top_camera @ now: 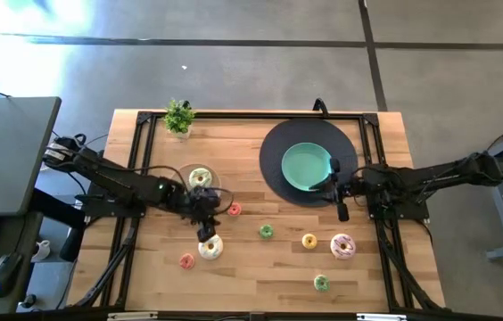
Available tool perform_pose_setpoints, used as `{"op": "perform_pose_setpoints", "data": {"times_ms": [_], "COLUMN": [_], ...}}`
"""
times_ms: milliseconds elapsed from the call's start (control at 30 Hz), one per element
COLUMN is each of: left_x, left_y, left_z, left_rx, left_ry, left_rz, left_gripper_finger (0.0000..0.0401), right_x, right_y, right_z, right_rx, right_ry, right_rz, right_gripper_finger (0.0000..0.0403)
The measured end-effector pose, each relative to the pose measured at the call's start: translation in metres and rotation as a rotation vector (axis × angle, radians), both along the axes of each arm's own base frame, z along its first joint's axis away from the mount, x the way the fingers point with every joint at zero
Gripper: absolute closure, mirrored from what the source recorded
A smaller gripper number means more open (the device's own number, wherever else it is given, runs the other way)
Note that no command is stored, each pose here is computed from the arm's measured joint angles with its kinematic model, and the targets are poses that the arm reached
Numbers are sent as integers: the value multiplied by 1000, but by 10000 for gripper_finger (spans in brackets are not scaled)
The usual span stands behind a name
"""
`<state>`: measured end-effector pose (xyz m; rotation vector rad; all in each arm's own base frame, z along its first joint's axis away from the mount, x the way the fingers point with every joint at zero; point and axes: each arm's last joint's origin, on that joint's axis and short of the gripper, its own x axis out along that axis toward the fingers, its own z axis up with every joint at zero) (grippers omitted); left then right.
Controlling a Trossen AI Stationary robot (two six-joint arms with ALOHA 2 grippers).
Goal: Pick & Place donuts
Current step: Put the large white donut on the white plate
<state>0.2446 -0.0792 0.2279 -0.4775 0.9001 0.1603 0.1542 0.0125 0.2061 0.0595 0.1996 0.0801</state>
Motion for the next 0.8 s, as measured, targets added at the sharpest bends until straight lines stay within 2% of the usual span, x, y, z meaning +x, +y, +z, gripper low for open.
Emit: {"op": "perform_pose_setpoints", "data": {"times_ms": [133, 267, 533, 700, 800], "left_x": [-5, -2, 6, 5, 6], "left_y": [-13, -20, -30, -30, -31], "left_z": [-3, -17, -49, -61, -65], "left_rx": [-67, -37, -49, -61, -80], "left_ry": [36, 83, 236, 325, 349], "left_rz": [59, 102, 72, 78, 61], "left_gripper_finger": [235, 235, 235, 235, 235], "right_x": [16, 33, 58, 65, 68], "right_y": [4, 12, 32, 36, 35], "right_z": [7, 9, -2, -12, -15], "right_rx": [-42, -107, -235, -245, -257], "right_ry": [40, 81, 62, 86, 102], "right_rz": [88, 151, 230, 244, 207], "right_gripper_finger": [288, 275, 269, 268, 268]}}
